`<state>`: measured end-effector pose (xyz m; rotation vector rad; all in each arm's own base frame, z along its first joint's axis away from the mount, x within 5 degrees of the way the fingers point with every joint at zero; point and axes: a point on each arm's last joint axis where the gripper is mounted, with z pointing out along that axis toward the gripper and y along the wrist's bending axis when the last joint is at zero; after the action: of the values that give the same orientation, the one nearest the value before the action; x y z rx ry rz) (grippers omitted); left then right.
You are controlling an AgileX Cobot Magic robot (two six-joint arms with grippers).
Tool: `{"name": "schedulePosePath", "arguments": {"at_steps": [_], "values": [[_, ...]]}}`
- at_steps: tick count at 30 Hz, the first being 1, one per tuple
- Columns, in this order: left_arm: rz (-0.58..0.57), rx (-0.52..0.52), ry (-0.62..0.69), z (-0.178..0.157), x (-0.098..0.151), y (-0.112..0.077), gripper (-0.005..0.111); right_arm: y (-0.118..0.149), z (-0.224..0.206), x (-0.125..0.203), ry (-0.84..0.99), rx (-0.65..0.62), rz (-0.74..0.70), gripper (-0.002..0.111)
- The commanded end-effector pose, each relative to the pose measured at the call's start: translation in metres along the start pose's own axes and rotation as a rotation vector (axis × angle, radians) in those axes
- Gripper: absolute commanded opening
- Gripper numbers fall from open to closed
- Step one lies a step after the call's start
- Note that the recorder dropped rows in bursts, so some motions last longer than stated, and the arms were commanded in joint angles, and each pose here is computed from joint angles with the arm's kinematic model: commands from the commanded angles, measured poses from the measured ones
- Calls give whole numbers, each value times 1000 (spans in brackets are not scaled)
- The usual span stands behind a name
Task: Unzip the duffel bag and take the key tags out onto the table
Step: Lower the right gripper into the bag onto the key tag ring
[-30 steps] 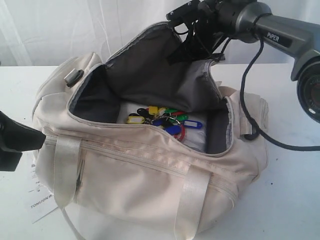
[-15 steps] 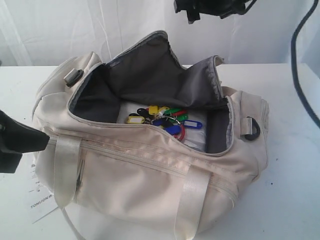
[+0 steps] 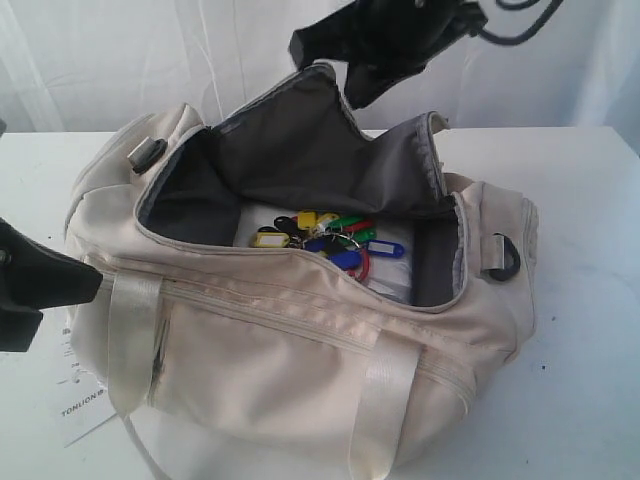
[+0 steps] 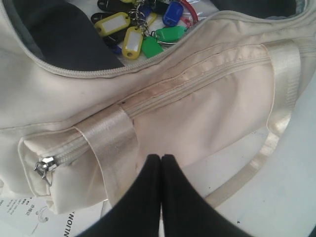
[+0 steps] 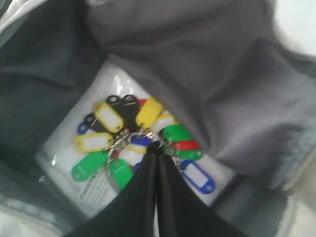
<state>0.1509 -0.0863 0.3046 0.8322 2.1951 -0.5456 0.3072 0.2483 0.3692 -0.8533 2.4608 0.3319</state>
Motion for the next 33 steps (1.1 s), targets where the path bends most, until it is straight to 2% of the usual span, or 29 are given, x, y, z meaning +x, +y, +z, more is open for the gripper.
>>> {"name": "schedulePosePath", "arguments": {"at_steps": [1, 5, 8, 10, 13, 23, 28, 33], "values": [[23, 5, -11, -1, 0, -1, 0, 26, 38, 26, 74, -38, -63, 0], [63, -13, -24, -1, -1, 0, 0, 38, 75, 44, 82, -65, -58, 0], [96, -22, -21, 0, 1, 1, 0, 50, 95, 60, 145, -137, -23, 0], [92, -37, -32, 2, 2, 3, 0, 63, 105, 71, 186, -203, -84, 0], [91, -48, -40, 3, 2, 4, 0, 81, 111, 86, 223, -260, -187, 0], [85, -44, -44, 3, 2, 4, 0, 121, 114, 115, 314, -326, -272, 0], [76, -41, -47, 3, 2, 4, 0, 128, 117, 124, 322, -324, -327, 0], [72, -38, -44, 3, 2, 3, 0, 117, 100, 101, 221, -252, -364, 2]]}}
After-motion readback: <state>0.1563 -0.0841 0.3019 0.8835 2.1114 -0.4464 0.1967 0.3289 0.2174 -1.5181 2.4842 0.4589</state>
